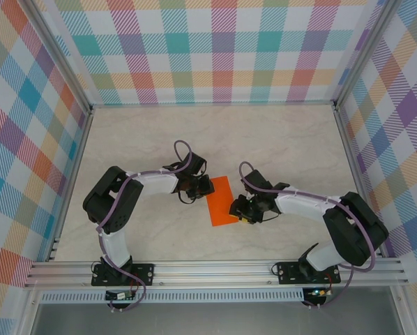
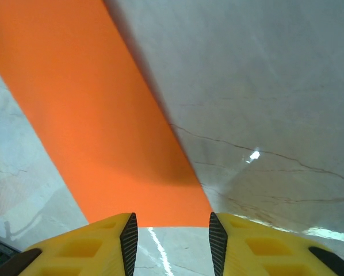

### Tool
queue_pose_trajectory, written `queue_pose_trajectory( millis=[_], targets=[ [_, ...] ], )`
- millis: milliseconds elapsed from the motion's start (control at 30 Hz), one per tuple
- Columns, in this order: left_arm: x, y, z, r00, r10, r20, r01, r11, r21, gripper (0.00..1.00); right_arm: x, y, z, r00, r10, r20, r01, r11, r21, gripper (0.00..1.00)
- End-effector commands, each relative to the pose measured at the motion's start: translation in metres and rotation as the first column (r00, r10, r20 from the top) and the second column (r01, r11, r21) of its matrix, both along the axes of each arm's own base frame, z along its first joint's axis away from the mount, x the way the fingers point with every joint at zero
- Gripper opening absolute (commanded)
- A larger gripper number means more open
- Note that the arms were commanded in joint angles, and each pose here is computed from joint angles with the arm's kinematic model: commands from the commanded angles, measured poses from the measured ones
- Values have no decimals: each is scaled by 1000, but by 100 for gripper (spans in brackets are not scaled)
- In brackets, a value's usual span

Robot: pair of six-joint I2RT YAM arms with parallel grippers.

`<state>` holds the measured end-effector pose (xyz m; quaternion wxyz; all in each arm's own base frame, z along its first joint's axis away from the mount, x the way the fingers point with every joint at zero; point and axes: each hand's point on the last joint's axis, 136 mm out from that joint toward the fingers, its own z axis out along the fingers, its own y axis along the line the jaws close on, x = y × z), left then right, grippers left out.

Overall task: Fold a paper plane with a square sheet of paper (pick it up from the middle)
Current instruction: Third fold the triangle at the center of the table.

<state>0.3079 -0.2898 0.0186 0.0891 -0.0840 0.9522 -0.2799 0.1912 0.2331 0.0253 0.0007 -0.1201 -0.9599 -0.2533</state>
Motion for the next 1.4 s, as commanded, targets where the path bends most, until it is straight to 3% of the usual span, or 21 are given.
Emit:
queue_pose_trajectory(
  millis=[0,167,367,567,1067,1367],
  targets=[
    [-27,17,-32,994,3,-106,6,997,80,15,-5,8,-10,999,11,-39,-10,1000,21,40],
    [-27,17,-31,994,3,-105,6,997,79,15,-2,19,-15,998,36,-49,-35,999,21,38],
    [-28,17,-31,994,4,-109,4,997,75,15,17,43,5,999,51,19,-53,993,109,37],
    [-28,17,-31,994,4,-114,4,997,71,15,34,52,21,996,65,67,-72,992,105,39],
    [-29,17,-29,994,1,-113,7,997,72,15,52,48,34,983,125,133,-139,985,102,51],
    [-29,18,-29,994,1,-111,8,997,73,15,54,45,28,978,174,116,-189,974,126,49]
  ],
)
